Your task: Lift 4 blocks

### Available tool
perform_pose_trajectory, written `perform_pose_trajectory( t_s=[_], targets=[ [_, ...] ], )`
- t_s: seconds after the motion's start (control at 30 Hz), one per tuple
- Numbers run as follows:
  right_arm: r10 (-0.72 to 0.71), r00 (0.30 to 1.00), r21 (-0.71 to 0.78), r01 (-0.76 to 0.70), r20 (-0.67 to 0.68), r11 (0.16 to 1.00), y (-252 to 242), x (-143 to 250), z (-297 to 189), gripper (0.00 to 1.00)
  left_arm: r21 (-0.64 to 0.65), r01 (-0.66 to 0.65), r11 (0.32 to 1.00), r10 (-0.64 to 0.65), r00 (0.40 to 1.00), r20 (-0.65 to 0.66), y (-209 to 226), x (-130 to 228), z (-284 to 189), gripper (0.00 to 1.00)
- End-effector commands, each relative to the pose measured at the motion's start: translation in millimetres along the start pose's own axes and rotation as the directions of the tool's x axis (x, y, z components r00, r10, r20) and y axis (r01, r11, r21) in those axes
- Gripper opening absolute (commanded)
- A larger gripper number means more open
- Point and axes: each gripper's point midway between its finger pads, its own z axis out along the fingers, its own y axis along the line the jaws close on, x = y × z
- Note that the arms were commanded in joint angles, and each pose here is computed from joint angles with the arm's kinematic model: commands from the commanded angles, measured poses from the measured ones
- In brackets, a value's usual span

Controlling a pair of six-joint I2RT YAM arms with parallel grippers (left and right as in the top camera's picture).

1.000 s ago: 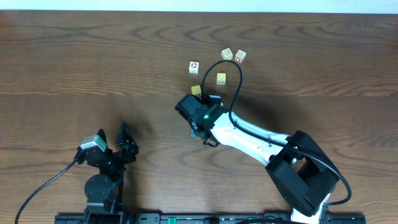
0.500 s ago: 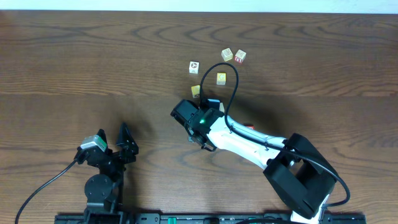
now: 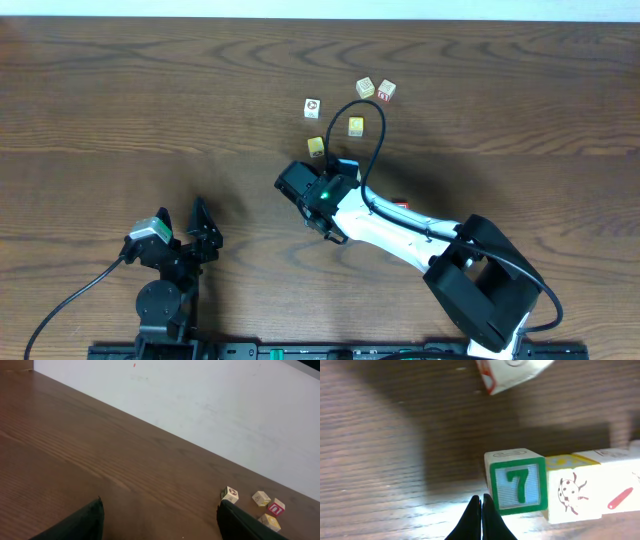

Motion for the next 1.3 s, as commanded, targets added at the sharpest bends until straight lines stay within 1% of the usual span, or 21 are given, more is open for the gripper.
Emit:
perform_pose_trajectory(
  t_s=[0.0,0.63,1.13,1.2,1.27],
  targets=[
    [0.044,0.999,0.033,-0.045,0.032,0.998,-4.3,-3.0,2.4,0.01,-0.034,-0.019,0.999,0.017,0.999,-0.041,9.7,14.5,0.9,0.73],
    [0.051,0.999,0.073,-0.051,0.012,0.996,-13.9,3.0,1.9,0.01,-0.034,-0.019,0.999,0.017,0.999,-0.041,9.7,14.5,0.9,0.73],
    [0.048,0.999,0.076,-0.048,0.009,0.996,-14.7,3.6,1.8,0.01,-0.034,-0.019,0.999,0.017,0.999,-0.041,9.7,14.5,0.9,0.73],
    [0.014,1.0,0.067,-0.015,0.005,0.998,-12.2,4.3,1.7,0.01,-0.034,-0.019,0.999,0.017,0.999,-0.041,9.7,14.5,0.9,0.73],
    [-0.089,0.996,0.031,0.089,-0.001,0.996,-2.3,7.1,0.9,0.01,-0.034,-0.019,0.999,0.017,0.999,-0.041,9.7,14.5,0.9,0.73]
  ],
)
